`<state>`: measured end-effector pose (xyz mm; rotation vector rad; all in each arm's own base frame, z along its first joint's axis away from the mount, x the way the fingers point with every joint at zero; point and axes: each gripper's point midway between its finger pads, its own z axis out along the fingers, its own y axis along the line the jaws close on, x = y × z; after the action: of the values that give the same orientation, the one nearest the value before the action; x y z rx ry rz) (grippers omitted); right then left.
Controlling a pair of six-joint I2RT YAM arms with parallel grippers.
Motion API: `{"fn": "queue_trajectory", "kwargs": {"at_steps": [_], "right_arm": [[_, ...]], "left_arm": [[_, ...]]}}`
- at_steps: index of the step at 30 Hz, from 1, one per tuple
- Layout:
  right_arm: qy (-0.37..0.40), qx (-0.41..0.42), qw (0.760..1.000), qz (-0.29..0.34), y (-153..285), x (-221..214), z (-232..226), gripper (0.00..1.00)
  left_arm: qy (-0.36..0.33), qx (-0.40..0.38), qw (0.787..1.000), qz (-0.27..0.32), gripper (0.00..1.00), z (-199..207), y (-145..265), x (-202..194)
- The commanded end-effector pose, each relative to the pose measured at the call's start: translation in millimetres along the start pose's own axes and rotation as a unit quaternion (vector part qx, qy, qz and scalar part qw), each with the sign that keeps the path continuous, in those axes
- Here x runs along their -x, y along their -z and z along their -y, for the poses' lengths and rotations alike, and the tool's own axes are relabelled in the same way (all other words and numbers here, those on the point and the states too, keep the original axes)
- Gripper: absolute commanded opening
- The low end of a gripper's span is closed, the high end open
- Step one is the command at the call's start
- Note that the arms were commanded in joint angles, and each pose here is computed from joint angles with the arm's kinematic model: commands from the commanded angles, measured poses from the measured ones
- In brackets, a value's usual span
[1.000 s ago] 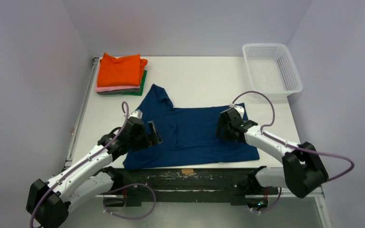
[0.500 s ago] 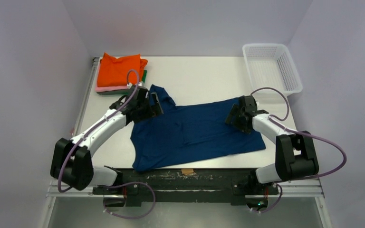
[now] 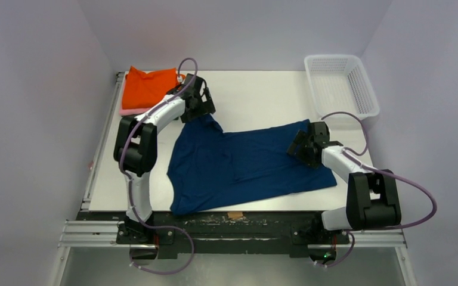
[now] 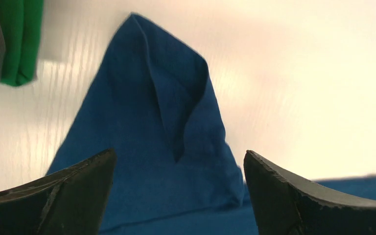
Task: Fold and stack the t-shirts
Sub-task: Grab the side of the flattened tshirt furthest away from the robot with both arms
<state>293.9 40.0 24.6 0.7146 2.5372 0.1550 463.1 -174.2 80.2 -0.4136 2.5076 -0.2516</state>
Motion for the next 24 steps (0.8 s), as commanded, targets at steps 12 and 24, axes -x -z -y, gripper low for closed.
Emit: {"fn": "queue_trajectory", "kwargs": {"at_steps": [12,24], "right_arm": [[0.012,-0.005,0.998,-0.058,24.6,-51.3,31.0,0.77],[0.027,0.125,0.988,0.082,75.7,25.0,-30.1,0.77]], "left_arm": [[0.003,0.092,0.995,0.024,0.75,-10.2,-50.8,46.9],[0.049,0.082,0.995,-0.036,0.30,-0.3,-70.6,22.8]]}}
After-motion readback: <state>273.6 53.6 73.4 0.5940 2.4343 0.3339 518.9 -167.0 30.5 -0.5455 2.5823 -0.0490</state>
